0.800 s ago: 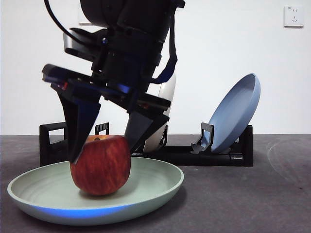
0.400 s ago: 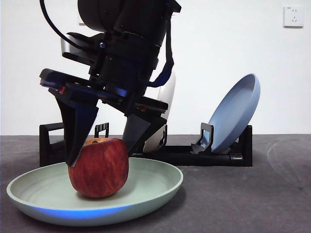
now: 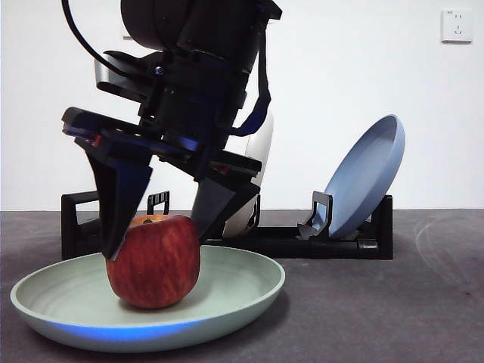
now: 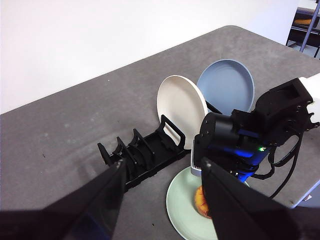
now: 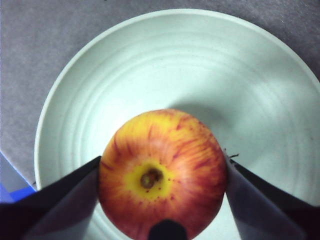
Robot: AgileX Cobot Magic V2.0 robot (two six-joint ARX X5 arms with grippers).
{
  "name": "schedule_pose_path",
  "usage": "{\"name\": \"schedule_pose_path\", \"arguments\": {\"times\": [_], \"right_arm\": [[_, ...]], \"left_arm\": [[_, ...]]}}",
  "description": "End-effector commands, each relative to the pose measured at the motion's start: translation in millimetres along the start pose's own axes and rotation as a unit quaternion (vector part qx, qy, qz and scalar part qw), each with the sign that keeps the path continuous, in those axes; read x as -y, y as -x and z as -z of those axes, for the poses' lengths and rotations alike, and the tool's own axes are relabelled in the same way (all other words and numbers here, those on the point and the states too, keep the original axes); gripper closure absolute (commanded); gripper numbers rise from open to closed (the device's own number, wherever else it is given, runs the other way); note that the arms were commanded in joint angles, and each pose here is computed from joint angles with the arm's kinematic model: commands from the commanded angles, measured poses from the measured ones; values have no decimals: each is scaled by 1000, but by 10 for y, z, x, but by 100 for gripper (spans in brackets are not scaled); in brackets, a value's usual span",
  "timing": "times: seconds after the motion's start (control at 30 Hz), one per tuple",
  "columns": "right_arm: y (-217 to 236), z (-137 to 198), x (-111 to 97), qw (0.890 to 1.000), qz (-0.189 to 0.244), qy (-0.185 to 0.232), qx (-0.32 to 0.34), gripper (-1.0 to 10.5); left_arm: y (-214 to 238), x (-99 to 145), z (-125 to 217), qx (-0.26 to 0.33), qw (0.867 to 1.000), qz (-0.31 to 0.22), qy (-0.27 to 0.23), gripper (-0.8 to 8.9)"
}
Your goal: Take the green plate from the plate rack,put the plate on the table,take the apple from the table,put the apple in the plate
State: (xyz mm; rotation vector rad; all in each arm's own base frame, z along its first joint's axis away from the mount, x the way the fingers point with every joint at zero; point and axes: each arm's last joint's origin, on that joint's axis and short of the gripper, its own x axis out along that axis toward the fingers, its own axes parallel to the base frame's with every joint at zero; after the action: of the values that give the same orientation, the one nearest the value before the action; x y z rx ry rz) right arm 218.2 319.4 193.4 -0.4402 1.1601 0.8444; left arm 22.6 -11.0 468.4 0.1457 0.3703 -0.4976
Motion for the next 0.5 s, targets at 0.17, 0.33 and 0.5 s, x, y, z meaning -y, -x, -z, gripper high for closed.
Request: {"name": "schedule_pose_path", "arguments": {"times": [0.17, 0.33, 0.5], "right_arm": [[-210, 105, 18, 999, 5, -2, -44, 429], [-169, 91, 13, 999, 6, -3, -45, 429], [44, -29, -16, 999, 6, -2, -50, 429]], "left_arm": [[17, -9, 3, 3, 1000, 1, 12, 558], [17, -10, 3, 3, 1000, 1, 12, 558], [17, -10, 3, 3, 1000, 1, 16, 558]]}}
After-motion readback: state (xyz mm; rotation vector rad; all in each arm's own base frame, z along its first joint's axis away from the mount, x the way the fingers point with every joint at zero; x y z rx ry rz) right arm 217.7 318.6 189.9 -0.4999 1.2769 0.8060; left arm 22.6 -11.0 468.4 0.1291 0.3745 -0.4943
